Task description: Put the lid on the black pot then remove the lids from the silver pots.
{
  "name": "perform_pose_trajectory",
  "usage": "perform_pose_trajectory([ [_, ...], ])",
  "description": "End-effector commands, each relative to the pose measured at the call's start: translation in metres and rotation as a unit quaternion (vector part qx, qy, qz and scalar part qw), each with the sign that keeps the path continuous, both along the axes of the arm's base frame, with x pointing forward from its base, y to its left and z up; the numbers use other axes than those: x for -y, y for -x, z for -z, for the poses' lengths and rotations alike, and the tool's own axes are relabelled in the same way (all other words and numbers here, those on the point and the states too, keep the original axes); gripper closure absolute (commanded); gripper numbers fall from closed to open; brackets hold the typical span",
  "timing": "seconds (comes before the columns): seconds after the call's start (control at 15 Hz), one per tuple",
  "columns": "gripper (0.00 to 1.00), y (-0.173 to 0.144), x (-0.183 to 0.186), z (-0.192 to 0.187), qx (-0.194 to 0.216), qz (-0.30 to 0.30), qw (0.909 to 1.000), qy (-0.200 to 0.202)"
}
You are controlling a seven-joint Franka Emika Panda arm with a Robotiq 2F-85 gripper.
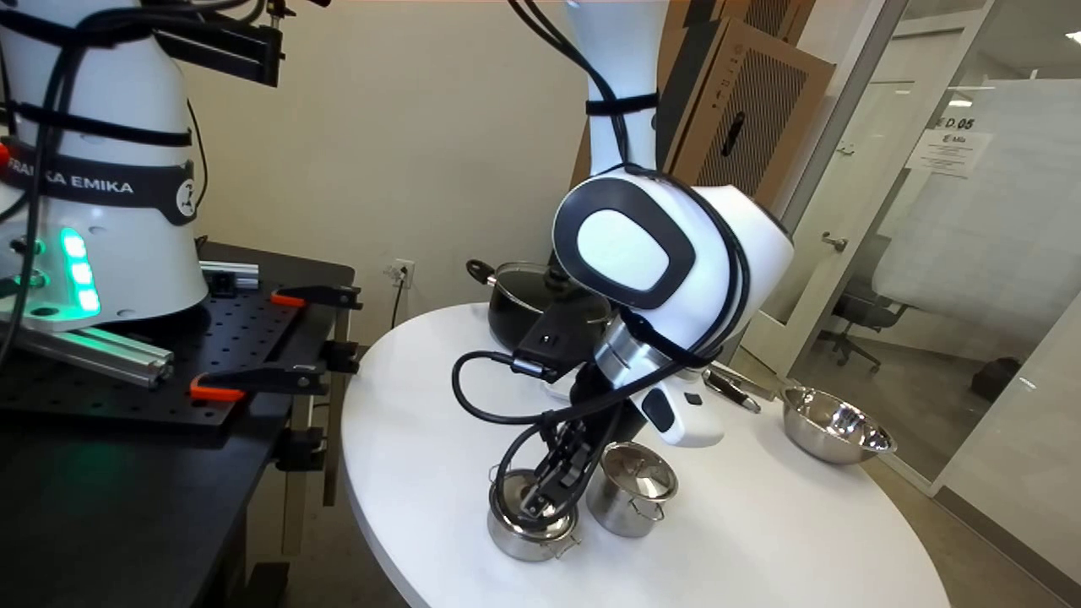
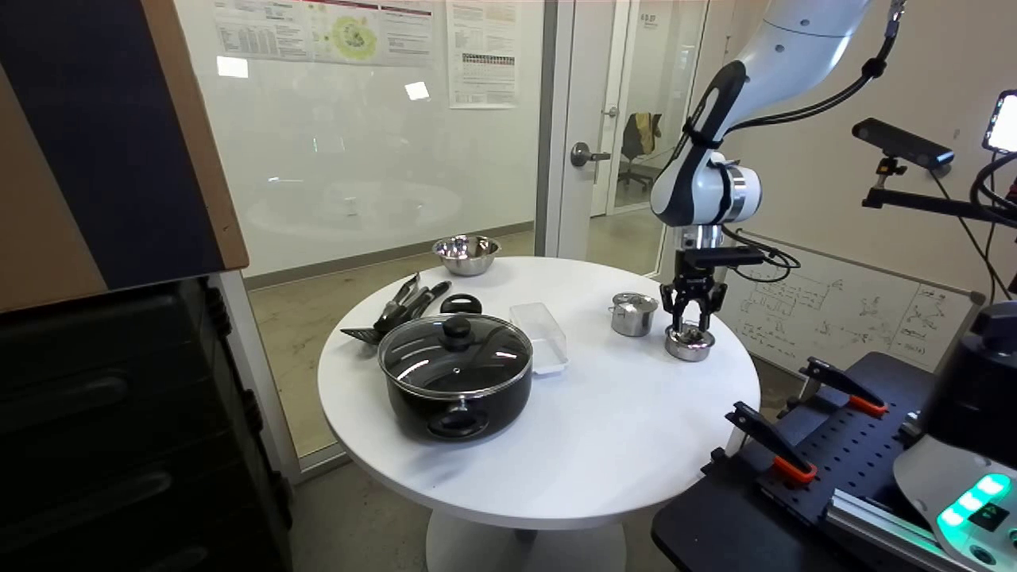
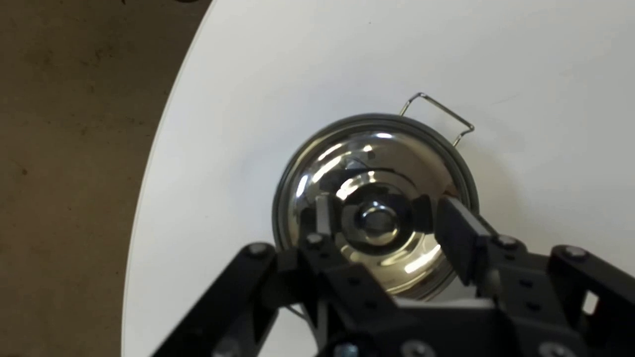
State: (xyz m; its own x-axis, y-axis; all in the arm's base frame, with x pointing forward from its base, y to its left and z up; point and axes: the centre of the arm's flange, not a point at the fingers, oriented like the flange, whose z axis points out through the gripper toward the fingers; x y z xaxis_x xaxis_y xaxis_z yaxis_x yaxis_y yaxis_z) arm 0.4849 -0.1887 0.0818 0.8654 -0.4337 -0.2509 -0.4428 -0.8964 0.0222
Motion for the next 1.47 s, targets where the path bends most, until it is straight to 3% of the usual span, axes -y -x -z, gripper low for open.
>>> perform_pose_trajectory([
  [0.0, 0.73, -0.002, -0.001, 0.003, 0.009, 0.01, 0.9999, -0.001],
  [0.2, 0.99, -0.002, 0.0, 0.001, 0.012, 0.009, 0.9999, -0.001],
  [0.27, 1.0, -0.002, 0.0, 0.0, 0.013, 0.008, 0.9999, -0.002],
  [0.6, 0.95, 0.0, -0.008, -0.024, 0.019, -0.003, 0.9994, -0.028],
  [1.0, 0.95, 0.002, -0.041, -0.085, 0.066, -0.06, 0.9934, -0.073],
  [1.13, 0.95, 0.003, -0.062, -0.089, 0.068, -0.088, 0.9912, -0.072],
  [1.4, 0.95, 0.011, -0.103, -0.058, 0.024, -0.135, 0.989, -0.055],
])
